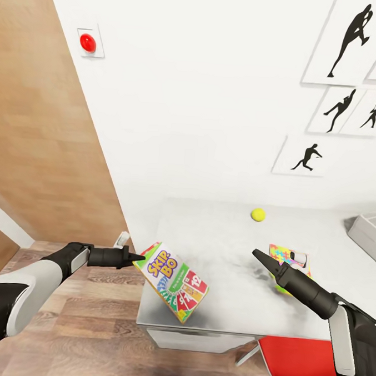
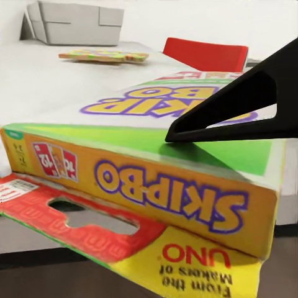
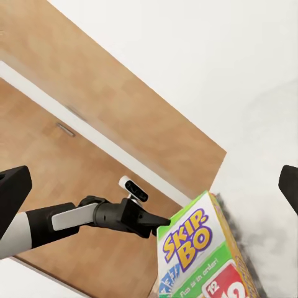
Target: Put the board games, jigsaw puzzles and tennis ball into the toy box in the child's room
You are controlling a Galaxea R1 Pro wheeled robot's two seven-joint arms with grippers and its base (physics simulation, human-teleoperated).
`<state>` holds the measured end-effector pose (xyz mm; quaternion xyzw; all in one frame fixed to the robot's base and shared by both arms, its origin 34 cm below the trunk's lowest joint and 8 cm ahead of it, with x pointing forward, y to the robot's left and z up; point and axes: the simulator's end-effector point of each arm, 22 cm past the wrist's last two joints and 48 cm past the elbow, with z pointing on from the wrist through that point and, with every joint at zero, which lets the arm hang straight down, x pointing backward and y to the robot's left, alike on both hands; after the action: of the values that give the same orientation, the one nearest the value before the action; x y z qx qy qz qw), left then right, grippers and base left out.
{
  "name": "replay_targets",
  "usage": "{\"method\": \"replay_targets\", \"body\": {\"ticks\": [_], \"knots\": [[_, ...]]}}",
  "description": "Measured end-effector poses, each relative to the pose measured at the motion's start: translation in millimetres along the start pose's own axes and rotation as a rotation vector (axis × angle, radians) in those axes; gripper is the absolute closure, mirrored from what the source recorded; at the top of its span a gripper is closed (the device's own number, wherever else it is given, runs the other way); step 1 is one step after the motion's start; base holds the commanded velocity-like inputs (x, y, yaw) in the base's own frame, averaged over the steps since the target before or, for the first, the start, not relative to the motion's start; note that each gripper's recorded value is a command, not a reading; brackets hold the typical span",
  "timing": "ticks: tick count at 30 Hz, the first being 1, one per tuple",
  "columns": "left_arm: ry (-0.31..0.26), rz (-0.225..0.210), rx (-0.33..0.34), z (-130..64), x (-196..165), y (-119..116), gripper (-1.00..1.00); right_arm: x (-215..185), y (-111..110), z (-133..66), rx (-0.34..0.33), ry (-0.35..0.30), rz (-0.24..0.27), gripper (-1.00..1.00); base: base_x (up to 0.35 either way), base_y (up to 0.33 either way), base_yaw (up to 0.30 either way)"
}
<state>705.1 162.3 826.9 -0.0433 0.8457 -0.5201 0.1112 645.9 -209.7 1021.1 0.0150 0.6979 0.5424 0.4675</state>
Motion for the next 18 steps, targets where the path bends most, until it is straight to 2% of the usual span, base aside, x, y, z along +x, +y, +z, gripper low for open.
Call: {"method": "replay_targets", "body": {"ticks": [10, 13, 15, 18], "knots": [[-0.002, 0.001, -0.008, -12.6, 0, -5, 1.00, -4, 9, -0.9, 0.001, 0.001, -0.002, -1.00, 0.000, 0.000, 0.000], [-0.022, 0.001, -0.028, -30.3, -7, 0, 1.00, -6, 14, -1.7, -0.006, -0.001, -0.004, -1.00, 0.000, 0.000, 0.000], [-0.042, 0.000, -0.040, -50.5, -13, 3, 1.00, -8, 18, -2.2, -0.013, -0.003, -0.007, -1.00, 0.000, 0.000, 0.000], [-0.072, 0.009, 0.014, -76.9, -23, -9, 1.00, -10, 24, -2.4, -0.020, -0.004, -0.010, -1.00, 0.000, 0.000, 0.000]]}}
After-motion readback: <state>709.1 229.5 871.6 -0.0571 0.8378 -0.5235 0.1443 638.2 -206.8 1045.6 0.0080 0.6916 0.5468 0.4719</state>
